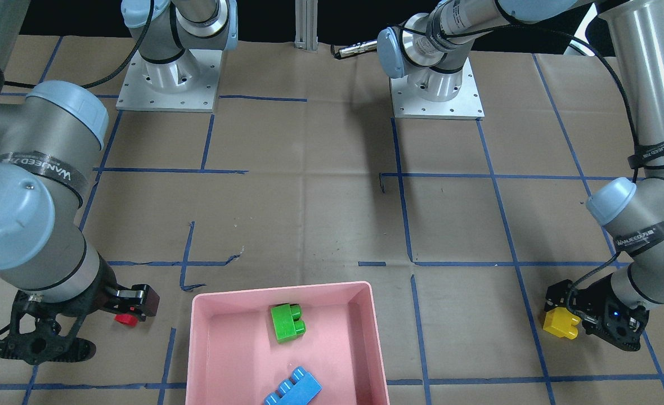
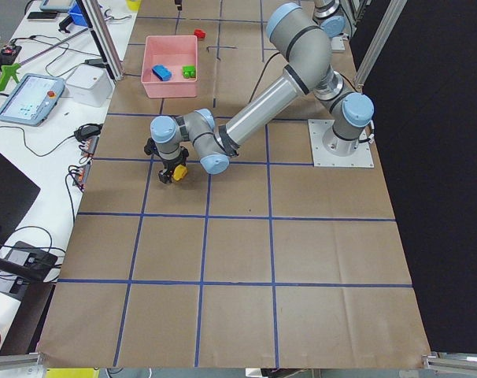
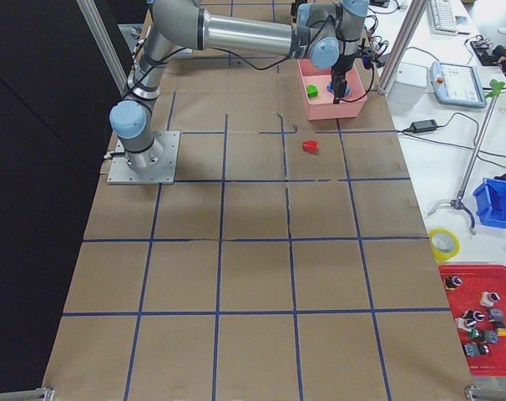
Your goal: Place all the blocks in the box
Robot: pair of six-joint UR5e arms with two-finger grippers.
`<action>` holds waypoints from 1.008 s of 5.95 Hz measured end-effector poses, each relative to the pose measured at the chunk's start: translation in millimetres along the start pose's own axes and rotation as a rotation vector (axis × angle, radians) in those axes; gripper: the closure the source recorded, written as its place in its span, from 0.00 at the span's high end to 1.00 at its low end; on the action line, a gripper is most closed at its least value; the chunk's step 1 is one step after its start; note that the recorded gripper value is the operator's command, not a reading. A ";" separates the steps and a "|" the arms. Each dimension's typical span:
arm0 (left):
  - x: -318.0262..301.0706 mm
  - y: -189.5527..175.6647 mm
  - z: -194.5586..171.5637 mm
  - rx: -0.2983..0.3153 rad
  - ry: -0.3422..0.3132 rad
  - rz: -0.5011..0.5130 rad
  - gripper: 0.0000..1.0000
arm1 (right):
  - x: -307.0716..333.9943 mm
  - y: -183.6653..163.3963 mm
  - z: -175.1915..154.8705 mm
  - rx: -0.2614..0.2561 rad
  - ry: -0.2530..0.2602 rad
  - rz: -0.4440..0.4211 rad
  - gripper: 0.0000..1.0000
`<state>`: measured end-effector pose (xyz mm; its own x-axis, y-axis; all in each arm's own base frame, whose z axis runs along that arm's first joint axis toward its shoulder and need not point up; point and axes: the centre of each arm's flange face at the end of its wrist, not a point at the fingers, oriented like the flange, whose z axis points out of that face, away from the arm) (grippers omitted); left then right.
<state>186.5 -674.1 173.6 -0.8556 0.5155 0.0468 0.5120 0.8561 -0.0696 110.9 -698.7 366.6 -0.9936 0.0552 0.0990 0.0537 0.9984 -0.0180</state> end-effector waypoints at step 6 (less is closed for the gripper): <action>-1.5 -11.9 -6.0 0.039 0.001 0.009 0.48 | 56.1 58.6 166.4 0.056 -0.101 0.057 0.92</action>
<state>182.2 -684.9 180.3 -0.8509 0.5232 0.0466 0.5163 0.8495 -0.1087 41.7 -639.2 205.5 -0.9942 0.1075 -0.0041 0.1075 0.9913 -0.0764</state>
